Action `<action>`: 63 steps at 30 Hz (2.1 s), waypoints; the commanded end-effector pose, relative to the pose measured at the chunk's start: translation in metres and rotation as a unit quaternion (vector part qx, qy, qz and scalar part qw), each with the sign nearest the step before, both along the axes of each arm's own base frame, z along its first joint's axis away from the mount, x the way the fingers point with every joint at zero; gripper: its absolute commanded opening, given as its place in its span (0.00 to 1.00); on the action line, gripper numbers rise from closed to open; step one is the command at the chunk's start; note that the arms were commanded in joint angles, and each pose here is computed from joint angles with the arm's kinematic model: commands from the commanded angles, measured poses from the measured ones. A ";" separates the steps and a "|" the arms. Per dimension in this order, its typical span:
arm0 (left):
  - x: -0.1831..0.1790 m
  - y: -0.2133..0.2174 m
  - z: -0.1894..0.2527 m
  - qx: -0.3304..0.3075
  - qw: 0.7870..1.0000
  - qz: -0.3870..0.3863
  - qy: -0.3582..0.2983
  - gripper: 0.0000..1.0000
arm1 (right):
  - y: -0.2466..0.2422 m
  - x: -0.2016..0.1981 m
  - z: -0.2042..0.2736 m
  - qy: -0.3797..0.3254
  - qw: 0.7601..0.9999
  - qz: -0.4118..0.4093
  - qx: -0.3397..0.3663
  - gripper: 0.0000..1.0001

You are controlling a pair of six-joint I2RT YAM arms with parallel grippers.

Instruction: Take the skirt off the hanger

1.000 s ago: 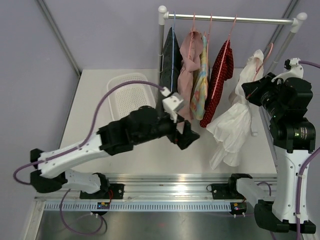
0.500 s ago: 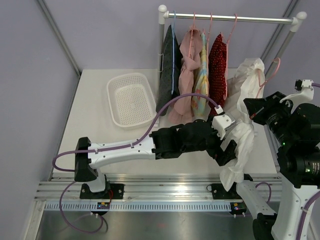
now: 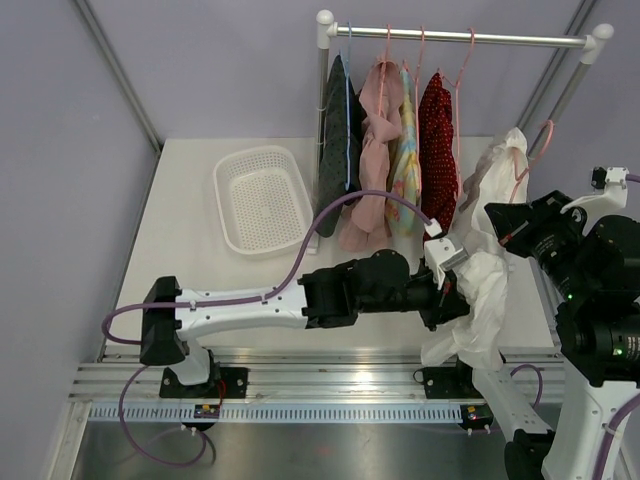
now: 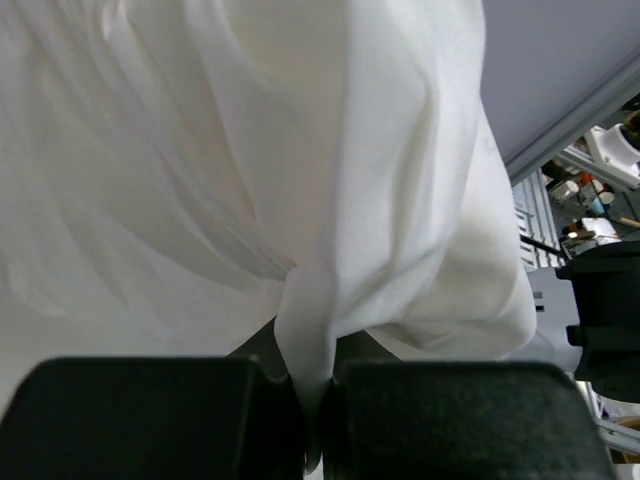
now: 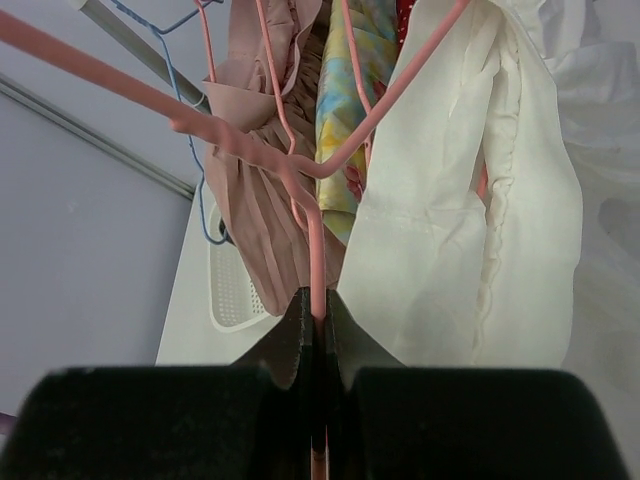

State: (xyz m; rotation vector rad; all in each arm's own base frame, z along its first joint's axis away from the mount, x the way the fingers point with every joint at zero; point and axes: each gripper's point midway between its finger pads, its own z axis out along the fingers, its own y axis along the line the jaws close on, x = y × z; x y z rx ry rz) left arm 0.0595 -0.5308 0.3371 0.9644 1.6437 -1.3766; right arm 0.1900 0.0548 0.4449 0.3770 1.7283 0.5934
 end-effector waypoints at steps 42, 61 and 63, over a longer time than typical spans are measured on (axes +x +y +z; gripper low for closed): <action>-0.069 0.071 -0.125 0.270 0.926 0.215 -0.152 0.00 | 0.029 -0.054 0.060 -0.022 0.996 0.076 0.033 0.00; 0.049 0.198 0.090 0.151 0.889 0.397 -0.171 0.00 | 0.071 -0.154 0.025 0.058 0.970 0.175 0.161 0.00; 0.077 0.252 0.074 0.187 0.854 0.454 -0.169 0.00 | 0.068 -0.141 0.025 0.052 0.972 0.165 0.157 0.00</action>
